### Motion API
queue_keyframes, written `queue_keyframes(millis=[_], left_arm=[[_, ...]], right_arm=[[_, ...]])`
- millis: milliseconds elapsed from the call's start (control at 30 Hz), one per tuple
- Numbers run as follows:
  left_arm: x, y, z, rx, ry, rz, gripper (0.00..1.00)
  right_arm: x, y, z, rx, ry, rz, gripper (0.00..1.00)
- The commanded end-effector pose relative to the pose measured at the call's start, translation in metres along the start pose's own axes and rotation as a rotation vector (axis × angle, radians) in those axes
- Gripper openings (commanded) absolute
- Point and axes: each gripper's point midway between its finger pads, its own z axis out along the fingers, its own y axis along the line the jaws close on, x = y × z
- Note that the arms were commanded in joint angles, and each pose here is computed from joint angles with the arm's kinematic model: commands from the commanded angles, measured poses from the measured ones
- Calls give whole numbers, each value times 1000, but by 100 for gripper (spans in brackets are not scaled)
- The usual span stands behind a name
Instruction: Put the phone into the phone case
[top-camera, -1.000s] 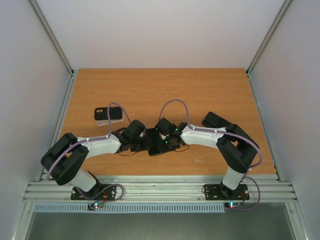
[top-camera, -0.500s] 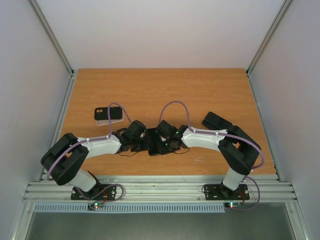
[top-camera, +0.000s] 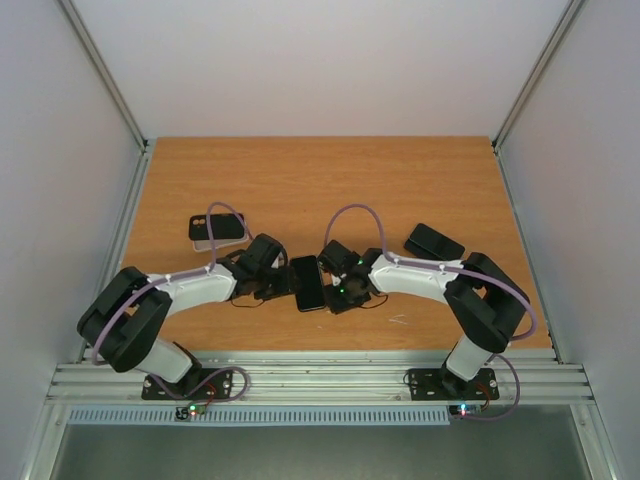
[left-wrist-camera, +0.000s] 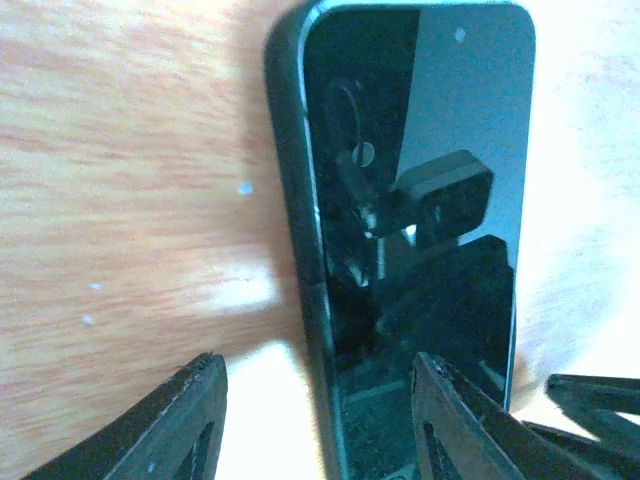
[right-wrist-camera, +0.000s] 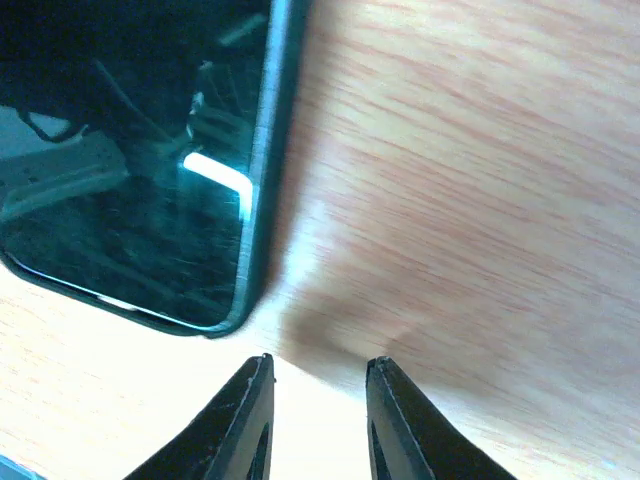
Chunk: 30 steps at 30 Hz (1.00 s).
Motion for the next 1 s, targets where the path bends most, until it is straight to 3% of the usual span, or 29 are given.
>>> queue_keyframes(millis=[0,200,533,833,967], left_arm=[[-14,-1,-10,-11,9,7,53],[-33,-2,-7,-2,18,-4,52],[-44,-5,9,-10,61,3,50],[-44,1,17,-39,84,3,44],[-42,5,21,-55,100,2,41]], right_arm=[[-7,-6,-27,-46,23,-44,28],[-55,-14,-41,-135,-22,-8,28],[-111,-12,-26,-259,-18,35,28],[-126,-17,2,-312,24,66,23],[-124,-23,15,-312,51,77,16]])
